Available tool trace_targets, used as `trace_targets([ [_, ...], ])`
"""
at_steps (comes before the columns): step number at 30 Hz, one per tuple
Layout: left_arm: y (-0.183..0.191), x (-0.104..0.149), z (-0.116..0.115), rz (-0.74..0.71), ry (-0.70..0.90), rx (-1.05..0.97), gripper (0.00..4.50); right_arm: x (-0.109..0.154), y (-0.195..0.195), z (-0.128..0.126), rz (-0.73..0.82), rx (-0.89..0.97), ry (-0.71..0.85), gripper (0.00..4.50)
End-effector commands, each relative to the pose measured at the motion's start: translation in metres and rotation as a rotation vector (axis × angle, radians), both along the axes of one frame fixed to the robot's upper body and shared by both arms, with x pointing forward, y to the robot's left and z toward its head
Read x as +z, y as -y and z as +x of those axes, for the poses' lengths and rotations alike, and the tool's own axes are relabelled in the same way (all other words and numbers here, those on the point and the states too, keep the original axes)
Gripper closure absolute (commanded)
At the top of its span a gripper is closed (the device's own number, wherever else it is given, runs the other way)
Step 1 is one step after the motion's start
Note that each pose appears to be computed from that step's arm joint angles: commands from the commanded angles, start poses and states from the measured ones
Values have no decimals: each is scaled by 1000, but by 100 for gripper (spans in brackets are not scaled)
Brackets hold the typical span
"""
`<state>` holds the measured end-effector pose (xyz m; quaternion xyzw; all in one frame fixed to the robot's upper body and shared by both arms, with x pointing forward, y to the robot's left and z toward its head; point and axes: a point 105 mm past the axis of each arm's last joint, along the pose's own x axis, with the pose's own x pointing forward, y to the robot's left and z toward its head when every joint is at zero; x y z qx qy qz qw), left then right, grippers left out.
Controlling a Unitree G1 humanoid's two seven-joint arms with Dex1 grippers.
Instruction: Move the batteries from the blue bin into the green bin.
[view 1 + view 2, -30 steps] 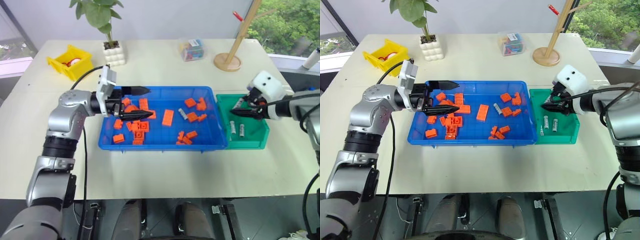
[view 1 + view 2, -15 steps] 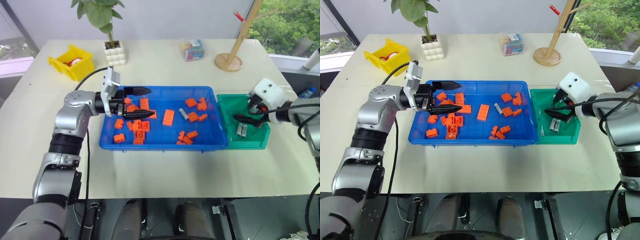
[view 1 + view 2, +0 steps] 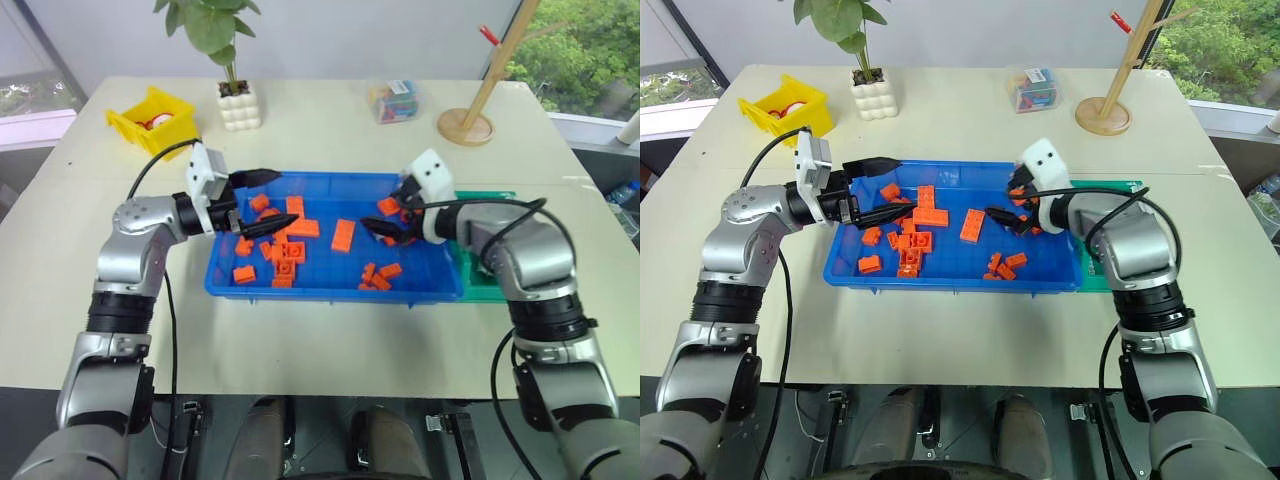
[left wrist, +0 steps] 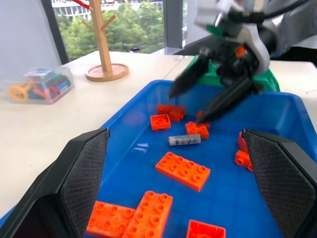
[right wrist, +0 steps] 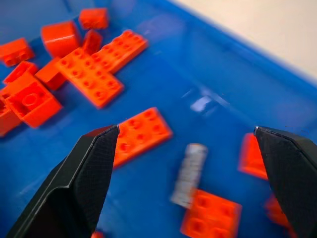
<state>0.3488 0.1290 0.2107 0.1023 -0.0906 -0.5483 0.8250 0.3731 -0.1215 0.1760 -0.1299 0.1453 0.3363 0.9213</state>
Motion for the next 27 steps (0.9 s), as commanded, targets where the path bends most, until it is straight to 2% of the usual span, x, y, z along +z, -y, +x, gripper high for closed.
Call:
trace_targets([
  [1,-7,16,-6,-27,58,31,0,0,-6,2,-11,9,14,2],
  [16,-14,15,-17,-65,54,110,0,-36,-1,19,-76,4,-74,2],
  [19,-14,13,-18,-63,55,118,0,-42,0,22,-75,5,-92,83],
  [25,-16,13,-19,-66,57,131,0,-41,-3,25,-74,21,-91,394],
  [26,-16,13,-19,-65,56,133,0,-40,-3,25,-75,24,-91,438],
  [27,-17,13,-20,-65,56,135,0,-40,-3,25,-77,26,-89,443],
])
